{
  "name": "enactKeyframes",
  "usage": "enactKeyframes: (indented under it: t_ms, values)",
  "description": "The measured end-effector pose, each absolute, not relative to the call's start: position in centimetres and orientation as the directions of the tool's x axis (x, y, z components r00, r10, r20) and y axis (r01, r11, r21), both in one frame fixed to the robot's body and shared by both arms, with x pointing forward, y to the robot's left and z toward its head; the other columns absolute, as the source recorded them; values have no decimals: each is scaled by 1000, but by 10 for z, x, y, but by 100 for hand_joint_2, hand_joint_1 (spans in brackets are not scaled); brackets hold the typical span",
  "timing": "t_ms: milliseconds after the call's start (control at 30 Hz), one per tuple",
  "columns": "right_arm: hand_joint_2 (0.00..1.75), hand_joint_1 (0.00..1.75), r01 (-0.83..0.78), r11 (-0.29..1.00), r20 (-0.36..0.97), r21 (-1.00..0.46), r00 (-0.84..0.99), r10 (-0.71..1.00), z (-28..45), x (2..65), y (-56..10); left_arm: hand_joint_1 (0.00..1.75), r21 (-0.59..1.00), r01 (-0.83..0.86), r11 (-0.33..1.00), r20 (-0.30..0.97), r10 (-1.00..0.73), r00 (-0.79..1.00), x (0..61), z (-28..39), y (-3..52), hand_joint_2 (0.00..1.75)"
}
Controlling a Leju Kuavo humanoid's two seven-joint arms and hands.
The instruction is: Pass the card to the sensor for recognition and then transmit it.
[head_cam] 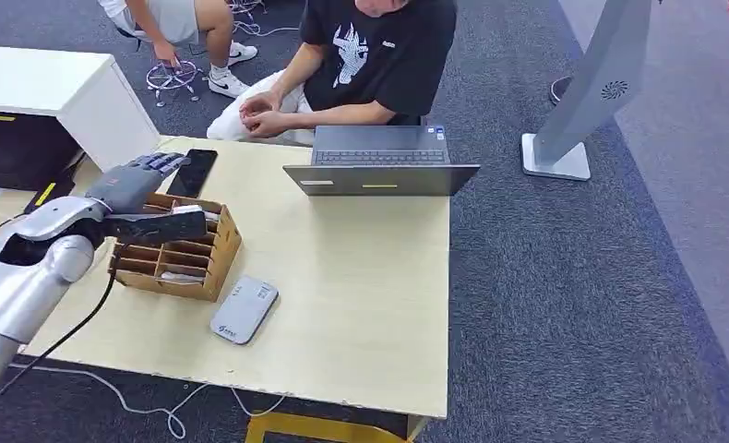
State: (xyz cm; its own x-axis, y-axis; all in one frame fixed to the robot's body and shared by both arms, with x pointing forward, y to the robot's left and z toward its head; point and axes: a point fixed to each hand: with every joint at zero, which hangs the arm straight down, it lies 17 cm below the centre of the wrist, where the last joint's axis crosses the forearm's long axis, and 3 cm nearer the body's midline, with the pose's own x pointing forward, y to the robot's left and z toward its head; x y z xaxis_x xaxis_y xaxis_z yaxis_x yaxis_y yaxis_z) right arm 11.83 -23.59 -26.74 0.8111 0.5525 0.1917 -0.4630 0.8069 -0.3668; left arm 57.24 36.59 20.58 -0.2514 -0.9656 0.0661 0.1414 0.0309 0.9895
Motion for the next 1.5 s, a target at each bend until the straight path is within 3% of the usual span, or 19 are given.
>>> enactKeyframes:
  t_ms: [1500]
  values:
    - [175, 0, -462, 813, 208, -355, 808, 551, -266, 122, -225, 0, 985, 168, 42, 86, -961, -264, 571, 162, 349, 175]
